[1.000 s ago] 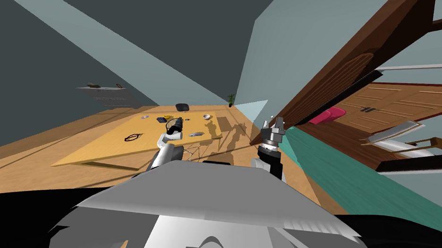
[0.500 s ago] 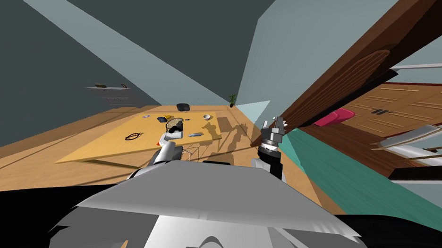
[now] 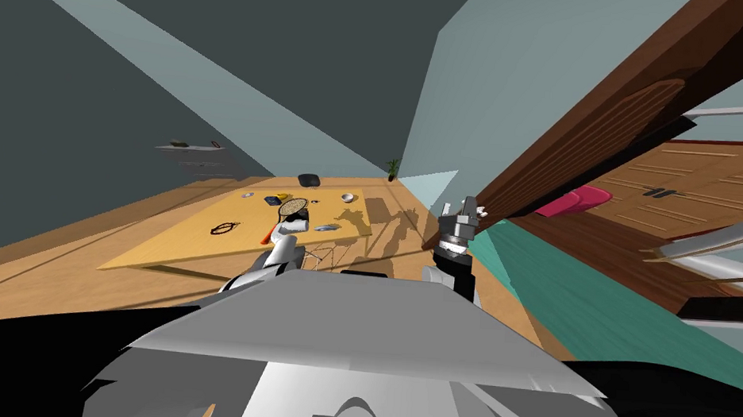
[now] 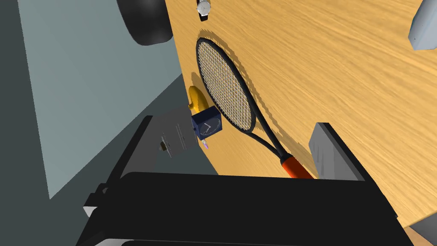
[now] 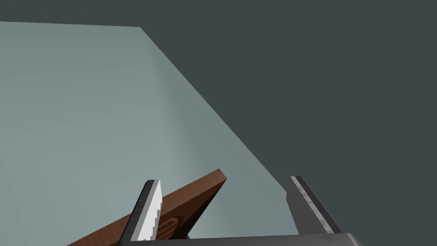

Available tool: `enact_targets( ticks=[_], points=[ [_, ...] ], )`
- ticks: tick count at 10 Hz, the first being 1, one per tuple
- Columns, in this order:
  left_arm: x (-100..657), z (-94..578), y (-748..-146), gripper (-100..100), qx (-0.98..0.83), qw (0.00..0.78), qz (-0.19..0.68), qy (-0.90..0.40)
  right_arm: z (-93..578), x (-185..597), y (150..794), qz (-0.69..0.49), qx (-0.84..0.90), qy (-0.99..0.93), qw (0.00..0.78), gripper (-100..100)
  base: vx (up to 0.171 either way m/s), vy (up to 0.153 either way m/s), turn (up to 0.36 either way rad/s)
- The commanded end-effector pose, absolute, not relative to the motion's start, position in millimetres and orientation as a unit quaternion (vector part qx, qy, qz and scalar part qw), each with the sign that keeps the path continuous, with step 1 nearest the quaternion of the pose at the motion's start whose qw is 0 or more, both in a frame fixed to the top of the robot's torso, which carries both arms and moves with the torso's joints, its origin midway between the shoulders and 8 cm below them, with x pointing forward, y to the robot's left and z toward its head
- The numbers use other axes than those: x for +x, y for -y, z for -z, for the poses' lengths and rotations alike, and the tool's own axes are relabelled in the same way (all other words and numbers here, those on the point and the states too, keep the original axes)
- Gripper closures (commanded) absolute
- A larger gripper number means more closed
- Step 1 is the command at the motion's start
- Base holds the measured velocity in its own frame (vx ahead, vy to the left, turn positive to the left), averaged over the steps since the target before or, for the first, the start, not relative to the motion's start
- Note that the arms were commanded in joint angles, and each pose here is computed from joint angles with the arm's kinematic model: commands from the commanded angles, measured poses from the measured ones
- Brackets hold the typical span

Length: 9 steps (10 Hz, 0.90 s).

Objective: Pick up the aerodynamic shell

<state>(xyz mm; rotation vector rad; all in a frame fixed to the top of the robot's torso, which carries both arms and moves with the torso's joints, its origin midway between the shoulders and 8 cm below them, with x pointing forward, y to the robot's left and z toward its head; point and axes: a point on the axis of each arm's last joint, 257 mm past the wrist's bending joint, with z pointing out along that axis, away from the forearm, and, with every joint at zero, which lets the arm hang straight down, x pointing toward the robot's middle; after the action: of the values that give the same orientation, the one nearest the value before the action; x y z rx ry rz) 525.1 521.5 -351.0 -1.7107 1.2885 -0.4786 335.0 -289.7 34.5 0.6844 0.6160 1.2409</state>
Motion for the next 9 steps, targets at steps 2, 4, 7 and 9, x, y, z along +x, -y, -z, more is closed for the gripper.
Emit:
enact_targets(
  ticks=[2,4,7,9],
  points=[
    [517.7,376.7,-517.9,-100,-0.72,0.418,0.177,-0.525,-34.5,335.0,289.7,-0.561,0.309,-0.278,0.716,0,0.08,-0.075,0.073],
    [512.6,392.1,-515.4,-100,-0.735,0.394,0.168,-0.525,-34.6,335.0,289.7,-0.561,0.309,-0.278,0.716,0,0.058,-0.077,0.041],
    [498.8,424.5,-506.7,-100,-0.769,0.337,0.146,-0.523,-34.5,335.0,289.7,-0.561,0.309,-0.278,0.716,0,0.082,-0.08,0.083],
    [488.4,441.9,-500.8,-100,-0.781,0.312,0.135,-0.524,-34.6,335.0,289.6,-0.561,0.309,-0.278,0.716,0,0.077,-0.073,0.031]
  ],
)
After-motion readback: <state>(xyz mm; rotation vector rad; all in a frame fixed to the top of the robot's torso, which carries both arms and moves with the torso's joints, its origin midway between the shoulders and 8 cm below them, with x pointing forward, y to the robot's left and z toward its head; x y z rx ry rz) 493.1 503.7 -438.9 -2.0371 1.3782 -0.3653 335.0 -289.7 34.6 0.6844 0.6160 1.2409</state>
